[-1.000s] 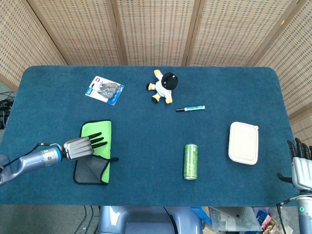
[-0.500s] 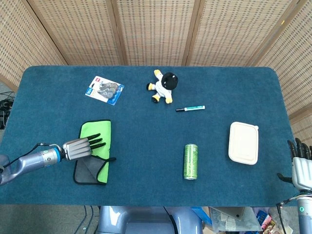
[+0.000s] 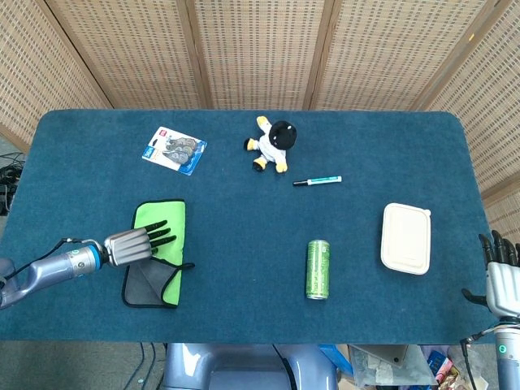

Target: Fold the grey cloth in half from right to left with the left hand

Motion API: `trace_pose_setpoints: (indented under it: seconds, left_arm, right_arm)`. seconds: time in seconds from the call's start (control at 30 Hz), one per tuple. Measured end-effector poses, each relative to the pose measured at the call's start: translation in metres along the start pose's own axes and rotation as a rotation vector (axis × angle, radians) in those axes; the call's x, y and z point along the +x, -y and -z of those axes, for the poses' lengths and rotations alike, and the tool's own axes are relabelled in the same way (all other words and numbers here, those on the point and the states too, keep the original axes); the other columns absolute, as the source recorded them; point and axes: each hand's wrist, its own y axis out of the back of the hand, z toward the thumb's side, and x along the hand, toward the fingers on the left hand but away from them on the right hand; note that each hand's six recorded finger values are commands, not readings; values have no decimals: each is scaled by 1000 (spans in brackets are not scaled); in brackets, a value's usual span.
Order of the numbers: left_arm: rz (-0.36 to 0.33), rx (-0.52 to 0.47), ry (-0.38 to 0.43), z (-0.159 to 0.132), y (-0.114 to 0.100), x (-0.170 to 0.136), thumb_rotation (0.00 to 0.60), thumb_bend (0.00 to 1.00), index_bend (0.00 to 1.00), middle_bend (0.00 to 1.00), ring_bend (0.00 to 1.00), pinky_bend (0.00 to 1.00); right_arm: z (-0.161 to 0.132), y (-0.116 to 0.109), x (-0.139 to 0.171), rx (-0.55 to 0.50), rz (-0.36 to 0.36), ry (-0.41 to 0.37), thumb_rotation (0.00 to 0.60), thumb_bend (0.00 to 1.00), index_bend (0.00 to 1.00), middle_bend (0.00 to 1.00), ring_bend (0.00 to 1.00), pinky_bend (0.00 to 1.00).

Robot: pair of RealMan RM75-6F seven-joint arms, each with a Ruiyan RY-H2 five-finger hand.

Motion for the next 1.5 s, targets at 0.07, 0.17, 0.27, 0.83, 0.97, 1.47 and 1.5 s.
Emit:
trace_pose_setpoints:
  seconds: [0.07, 0.17, 0.27, 0.83, 0.97, 1.47, 1.5]
  left_arm:
    - [-2, -20, 4, 1, -1, -5, 600, 392, 0, 0, 0, 0]
    - [-8, -34, 7, 6, -3, -17, 600, 374, 0, 0, 0, 0]
    - [-16, -45, 2, 13, -6, -33, 600, 373, 0, 0, 0, 0]
    - [-127, -503, -89, -19, -71, -1, 600, 387, 175, 0, 0, 0]
    - [-64, -468, -74, -33, -78, 20, 600, 387, 194, 0, 0, 0]
    - [-25, -420, -69, -42, -101, 70, 600, 388, 276, 0, 0, 0]
    - [-24, -418, -68, -42, -102, 71, 600, 387, 285, 0, 0, 0]
  right_arm:
    - [0, 0, 0, -1, 0, 0, 600, 0, 0, 0, 0, 0]
    - [0, 0, 0, -1, 0, 0, 600, 0, 0, 0, 0, 0]
    - [-1, 1, 0, 0, -2, -2, 600, 0, 0, 0, 0, 0]
    - [-2, -2, 1, -12, -1, -10, 600, 0, 0, 0, 0, 0]
    - [1, -1, 1, -14, -4, -3, 600, 0, 0, 0, 0, 0]
    - [6, 1, -1, -17, -13, 12, 600, 0, 0, 0, 0, 0]
    - [6, 0, -1, -19, -11, 14, 600, 0, 0, 0, 0, 0]
